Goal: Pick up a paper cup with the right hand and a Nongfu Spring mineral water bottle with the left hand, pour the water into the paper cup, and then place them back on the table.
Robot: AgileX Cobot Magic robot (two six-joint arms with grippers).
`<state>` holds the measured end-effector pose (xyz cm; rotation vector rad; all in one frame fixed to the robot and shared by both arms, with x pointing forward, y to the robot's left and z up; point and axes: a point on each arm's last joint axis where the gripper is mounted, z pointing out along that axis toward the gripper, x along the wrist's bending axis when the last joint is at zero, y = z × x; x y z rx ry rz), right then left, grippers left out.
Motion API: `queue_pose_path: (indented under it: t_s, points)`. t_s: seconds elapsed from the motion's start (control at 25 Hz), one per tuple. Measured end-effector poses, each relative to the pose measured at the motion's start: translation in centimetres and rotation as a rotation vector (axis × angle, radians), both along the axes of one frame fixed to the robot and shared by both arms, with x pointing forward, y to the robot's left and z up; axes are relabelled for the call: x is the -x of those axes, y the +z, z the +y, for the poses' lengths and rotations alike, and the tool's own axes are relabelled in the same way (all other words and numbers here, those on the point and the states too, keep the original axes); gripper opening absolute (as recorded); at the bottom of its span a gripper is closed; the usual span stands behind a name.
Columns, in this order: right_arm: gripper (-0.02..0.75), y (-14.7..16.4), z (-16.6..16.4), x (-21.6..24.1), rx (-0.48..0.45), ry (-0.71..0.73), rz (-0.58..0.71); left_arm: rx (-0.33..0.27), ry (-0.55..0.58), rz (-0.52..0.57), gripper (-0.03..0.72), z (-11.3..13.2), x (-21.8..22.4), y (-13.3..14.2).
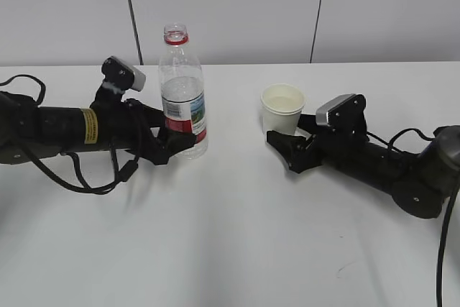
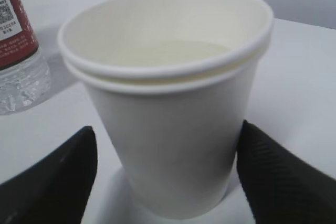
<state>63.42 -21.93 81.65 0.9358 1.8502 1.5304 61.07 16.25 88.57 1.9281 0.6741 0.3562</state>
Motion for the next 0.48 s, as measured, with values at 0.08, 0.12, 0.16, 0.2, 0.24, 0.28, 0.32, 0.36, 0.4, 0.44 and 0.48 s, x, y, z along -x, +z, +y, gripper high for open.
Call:
queue_pose_path:
  t_s: [0.08,0.12,0.16,0.2,0.24,0.28,0.32,0.36,0.4,0.44,0.48]
  points:
    - [0.606,-0.2,-0.5,0.3,-0.005,-0.012,0.009,-0.017,0.013,0.003,0.52,0.2,0.1,0.2]
    - [0.606,-0.3,-0.8,0.5,-0.006,-0.021,0.015,-0.03,0.022,0.006,0.523,0.4,0.2,0.2]
    - [0.606,-0.5,-1.2,0.7,-0.008,-0.032,0.025,-0.042,0.032,0.009,0.524,0.6,0.3,0.3]
    - [0.605,-0.7,-1.5,0.9,-0.008,-0.041,0.035,-0.051,0.041,0.013,0.524,0.8,0.4,0.3]
    - [0.604,-0.8,-1.8,1.2,-0.008,-0.049,0.046,-0.063,0.052,0.018,0.524,1.0,0.5,0.3]
    - [0.602,-1.0,-2.1,1.4,-0.008,-0.056,0.053,-0.071,0.062,0.023,0.526,1.3,0.6,0.3]
    - [0.599,-1.0,-2.4,1.5,-0.013,-0.061,0.053,-0.074,0.073,0.031,0.525,1.6,0.7,0.2]
    - [0.598,-1.0,-2.8,1.6,-0.017,-0.072,0.054,-0.078,0.085,0.042,0.525,2.0,0.8,0.0]
    - [0.597,-1.0,-3.3,1.6,-0.018,-0.084,0.053,-0.081,0.101,0.051,0.525,2.4,0.9,-0.1]
    - [0.597,-1.1,-3.8,1.6,-0.019,-0.098,0.054,-0.082,0.114,0.06,0.525,2.8,0.9,-0.3]
    - [0.596,-1.0,-4.3,1.6,-0.02,-0.111,0.053,-0.083,0.129,0.067,0.525,3.3,1.0,-0.4]
